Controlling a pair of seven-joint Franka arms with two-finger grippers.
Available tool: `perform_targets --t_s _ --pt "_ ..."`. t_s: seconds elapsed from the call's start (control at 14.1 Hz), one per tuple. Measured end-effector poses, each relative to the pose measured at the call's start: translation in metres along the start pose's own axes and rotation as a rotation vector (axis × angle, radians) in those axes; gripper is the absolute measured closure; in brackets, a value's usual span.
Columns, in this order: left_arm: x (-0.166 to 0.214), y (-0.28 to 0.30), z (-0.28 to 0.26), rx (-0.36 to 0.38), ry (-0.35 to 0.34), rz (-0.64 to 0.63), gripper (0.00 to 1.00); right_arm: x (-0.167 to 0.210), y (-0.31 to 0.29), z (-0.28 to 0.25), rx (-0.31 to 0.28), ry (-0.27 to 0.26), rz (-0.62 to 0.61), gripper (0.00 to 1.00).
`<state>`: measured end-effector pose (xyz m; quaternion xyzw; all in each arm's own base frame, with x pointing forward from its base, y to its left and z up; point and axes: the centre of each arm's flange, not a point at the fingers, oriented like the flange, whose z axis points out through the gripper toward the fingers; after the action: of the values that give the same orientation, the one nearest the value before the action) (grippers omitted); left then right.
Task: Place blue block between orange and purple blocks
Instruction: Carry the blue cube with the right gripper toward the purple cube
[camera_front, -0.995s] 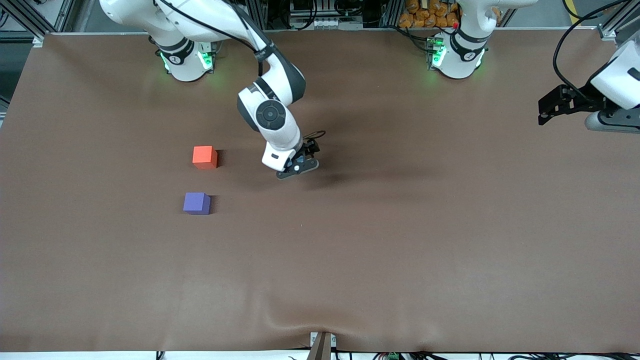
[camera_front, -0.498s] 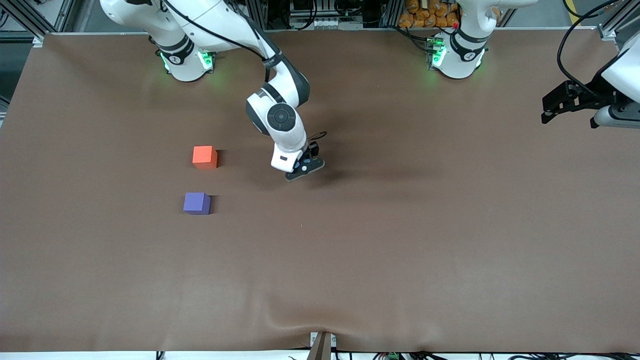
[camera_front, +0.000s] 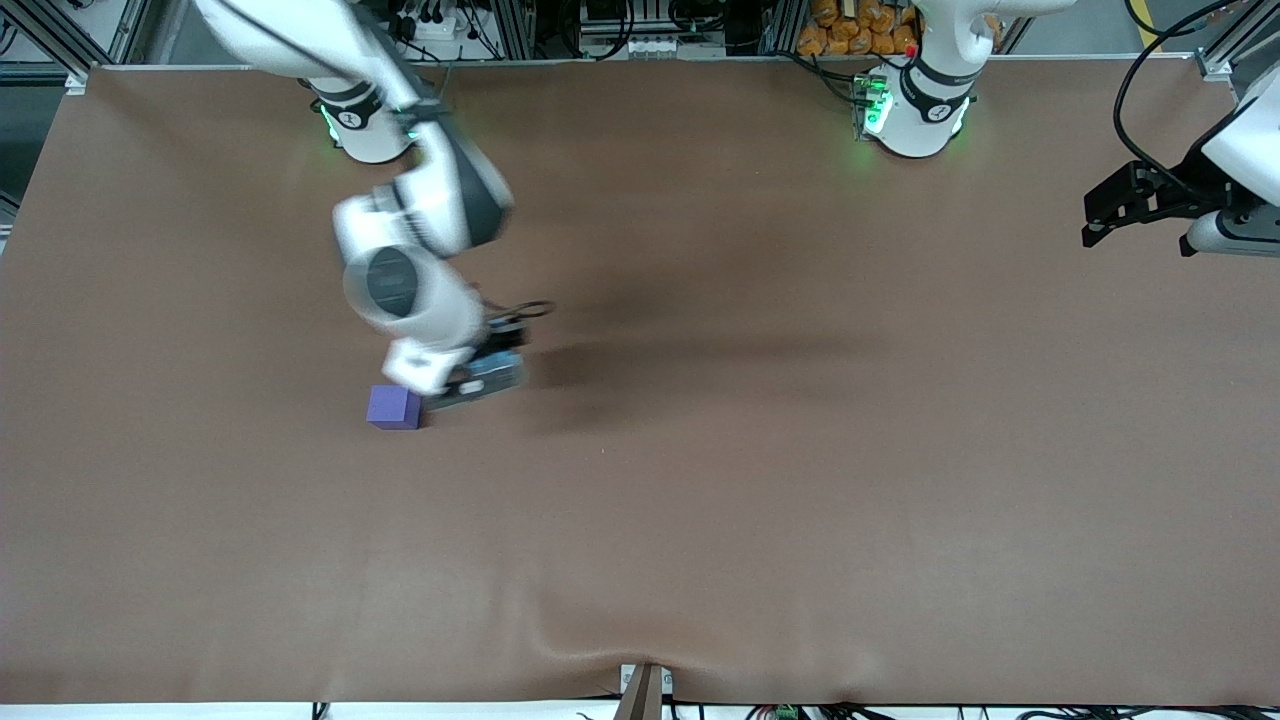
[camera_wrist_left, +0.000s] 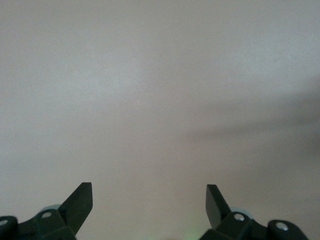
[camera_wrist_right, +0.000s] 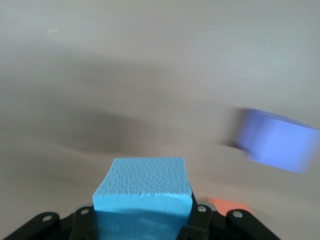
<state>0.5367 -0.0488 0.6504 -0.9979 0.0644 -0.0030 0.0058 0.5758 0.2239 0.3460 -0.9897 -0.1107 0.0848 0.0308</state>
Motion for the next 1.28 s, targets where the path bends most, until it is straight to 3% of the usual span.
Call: perform_targets --t_s 0.21,0.43,0.78,1.28 --pt "0.0 0.002 0.0 0.0 0.0 0.004 0.0 -0.017 0.081 -0.01 0.021 -0.018 0.113 0.45" --pt "0.0 0.002 0.0 0.0 0.0 0.004 0.0 -0.04 0.113 0.025 0.025 -0.014 0.174 0.45" --pt "0.0 0.002 0.0 0.0 0.0 0.004 0.0 -0.055 0.115 0.061 0.02 0.008 0.271 0.45" --pt "0.0 0.002 0.0 0.0 0.0 0.004 0.0 -0.053 0.108 0.072 0.002 0.048 0.249 0.45"
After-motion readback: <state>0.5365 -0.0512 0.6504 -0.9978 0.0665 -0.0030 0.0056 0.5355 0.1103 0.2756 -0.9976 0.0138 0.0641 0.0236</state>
